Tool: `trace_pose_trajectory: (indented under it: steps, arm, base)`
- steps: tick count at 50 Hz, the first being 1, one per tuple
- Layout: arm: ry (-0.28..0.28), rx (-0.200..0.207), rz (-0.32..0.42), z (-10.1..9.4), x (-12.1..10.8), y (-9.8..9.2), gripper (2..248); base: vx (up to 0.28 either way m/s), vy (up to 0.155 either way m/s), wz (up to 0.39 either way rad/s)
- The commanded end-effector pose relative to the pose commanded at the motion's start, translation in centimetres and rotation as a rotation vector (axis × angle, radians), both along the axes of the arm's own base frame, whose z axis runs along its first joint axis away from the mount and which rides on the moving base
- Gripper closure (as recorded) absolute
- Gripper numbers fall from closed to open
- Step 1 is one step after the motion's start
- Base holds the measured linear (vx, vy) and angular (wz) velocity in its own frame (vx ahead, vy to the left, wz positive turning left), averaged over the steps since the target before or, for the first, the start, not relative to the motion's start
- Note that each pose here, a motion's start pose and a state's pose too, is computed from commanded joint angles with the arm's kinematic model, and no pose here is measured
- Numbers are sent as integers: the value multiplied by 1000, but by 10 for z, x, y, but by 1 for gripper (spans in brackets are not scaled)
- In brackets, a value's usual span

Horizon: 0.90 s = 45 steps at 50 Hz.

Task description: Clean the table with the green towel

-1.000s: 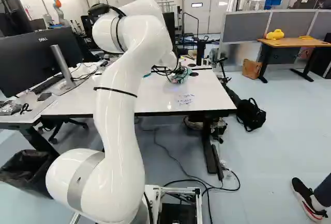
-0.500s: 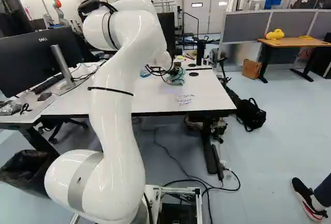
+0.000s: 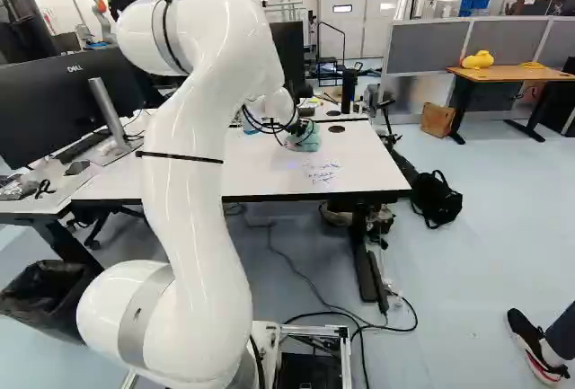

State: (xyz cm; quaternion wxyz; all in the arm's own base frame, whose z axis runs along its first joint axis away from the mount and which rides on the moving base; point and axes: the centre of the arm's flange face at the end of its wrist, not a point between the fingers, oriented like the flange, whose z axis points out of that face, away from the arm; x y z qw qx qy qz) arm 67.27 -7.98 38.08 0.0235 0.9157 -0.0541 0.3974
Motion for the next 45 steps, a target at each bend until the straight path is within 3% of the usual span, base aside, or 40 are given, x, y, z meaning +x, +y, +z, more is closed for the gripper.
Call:
trace_pose_trajectory:
  steps: [18,45]
  arm:
    - [15,2,-34,2,-21,-20,206]
    - [-1,0,-96,0,-10,-64,206]
  base:
    - [0,0,0]
    - [0,0,0]
